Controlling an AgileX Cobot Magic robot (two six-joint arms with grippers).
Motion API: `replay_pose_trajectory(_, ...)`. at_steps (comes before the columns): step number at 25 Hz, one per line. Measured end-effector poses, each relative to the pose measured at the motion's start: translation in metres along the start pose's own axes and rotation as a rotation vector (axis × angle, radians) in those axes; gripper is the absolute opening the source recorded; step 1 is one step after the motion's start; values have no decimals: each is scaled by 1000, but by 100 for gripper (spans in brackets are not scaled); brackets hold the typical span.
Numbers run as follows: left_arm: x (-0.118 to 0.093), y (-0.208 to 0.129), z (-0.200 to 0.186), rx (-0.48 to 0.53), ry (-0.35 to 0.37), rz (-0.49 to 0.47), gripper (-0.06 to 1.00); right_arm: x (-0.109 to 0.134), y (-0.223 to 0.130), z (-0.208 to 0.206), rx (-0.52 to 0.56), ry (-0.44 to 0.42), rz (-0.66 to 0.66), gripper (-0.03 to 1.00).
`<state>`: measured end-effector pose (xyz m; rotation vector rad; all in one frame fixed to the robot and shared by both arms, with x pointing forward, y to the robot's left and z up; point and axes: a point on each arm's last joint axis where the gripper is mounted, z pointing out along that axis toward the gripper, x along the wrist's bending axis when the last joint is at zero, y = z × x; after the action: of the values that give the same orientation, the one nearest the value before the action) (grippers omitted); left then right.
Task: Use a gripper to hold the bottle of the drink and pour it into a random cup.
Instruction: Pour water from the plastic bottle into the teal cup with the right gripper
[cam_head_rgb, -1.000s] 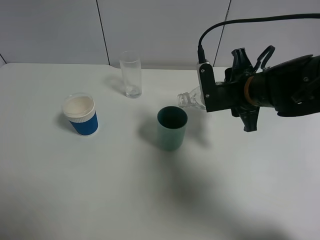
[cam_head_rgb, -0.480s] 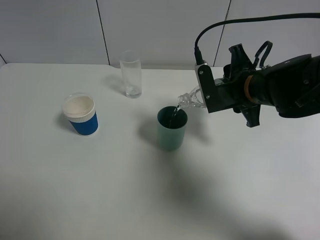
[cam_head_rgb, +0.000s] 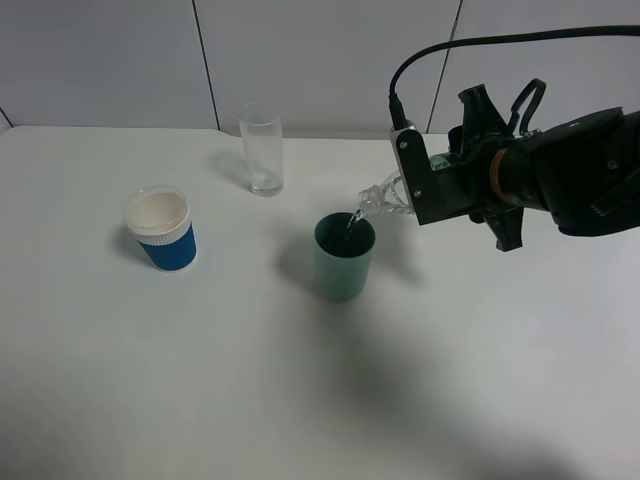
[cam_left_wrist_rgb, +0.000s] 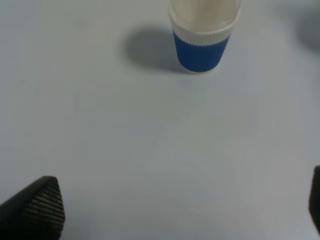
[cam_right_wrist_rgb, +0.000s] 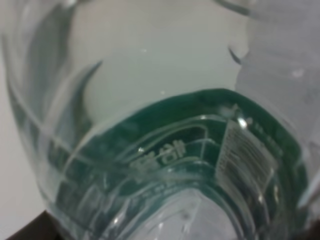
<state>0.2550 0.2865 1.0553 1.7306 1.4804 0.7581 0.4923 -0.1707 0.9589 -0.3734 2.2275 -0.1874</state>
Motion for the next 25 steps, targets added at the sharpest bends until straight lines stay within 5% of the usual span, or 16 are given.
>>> replay_pose_trajectory(25,0,0,0,0,0,0,99,-1,-3,0,28,-6,-6,54)
